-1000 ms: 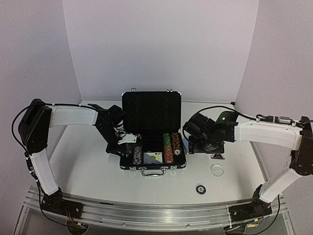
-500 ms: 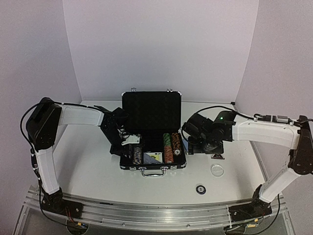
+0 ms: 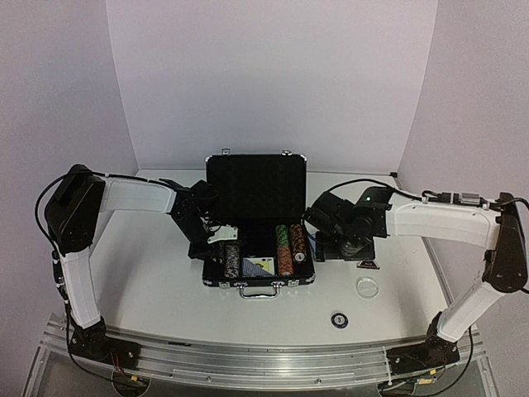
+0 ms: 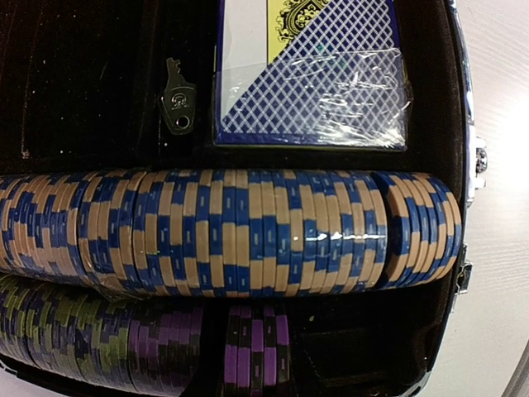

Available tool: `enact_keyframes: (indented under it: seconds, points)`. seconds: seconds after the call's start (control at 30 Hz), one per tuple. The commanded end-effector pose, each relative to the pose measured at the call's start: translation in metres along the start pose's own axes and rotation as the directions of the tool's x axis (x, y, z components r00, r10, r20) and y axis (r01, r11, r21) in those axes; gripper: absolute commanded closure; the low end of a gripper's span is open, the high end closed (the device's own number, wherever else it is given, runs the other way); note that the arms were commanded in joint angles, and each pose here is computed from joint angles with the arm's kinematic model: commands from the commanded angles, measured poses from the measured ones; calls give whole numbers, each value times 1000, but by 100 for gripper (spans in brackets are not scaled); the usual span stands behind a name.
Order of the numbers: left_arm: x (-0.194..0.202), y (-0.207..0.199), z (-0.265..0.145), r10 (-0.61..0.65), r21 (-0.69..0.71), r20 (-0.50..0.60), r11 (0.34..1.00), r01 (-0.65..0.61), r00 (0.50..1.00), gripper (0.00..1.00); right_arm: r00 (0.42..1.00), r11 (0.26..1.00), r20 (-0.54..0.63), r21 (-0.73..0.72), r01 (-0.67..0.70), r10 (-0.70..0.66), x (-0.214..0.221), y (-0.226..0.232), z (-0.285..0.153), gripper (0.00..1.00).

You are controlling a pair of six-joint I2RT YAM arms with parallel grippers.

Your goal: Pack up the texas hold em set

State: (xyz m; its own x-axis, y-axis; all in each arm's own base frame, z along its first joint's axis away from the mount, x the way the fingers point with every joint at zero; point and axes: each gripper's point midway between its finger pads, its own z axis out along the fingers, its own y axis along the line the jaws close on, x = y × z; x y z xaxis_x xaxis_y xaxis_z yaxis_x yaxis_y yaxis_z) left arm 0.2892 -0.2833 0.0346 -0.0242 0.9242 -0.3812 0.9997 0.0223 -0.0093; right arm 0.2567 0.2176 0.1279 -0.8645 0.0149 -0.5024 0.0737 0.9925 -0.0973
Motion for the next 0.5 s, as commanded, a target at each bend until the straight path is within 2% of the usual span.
enact_keyframes:
  seconds: [0.0, 0.23, 0.47]
  points:
    - [-2, 4, 3, 3, -15, 11, 1000, -2, 1000, 88, 1000, 1000, -14, 2, -6, 6, -4, 3, -4, 9]
    - [4, 0, 5, 13, -2, -7, 1000, -13, 1000, 78, 1000, 1000, -17, 6, -3, 3, -4, 2, -4, 10]
    - [4, -1, 5, 21, 0, -9, 1000, -21, 1000, 75, 1000, 1000, -25, 10, 2, -1, -3, 4, -3, 10]
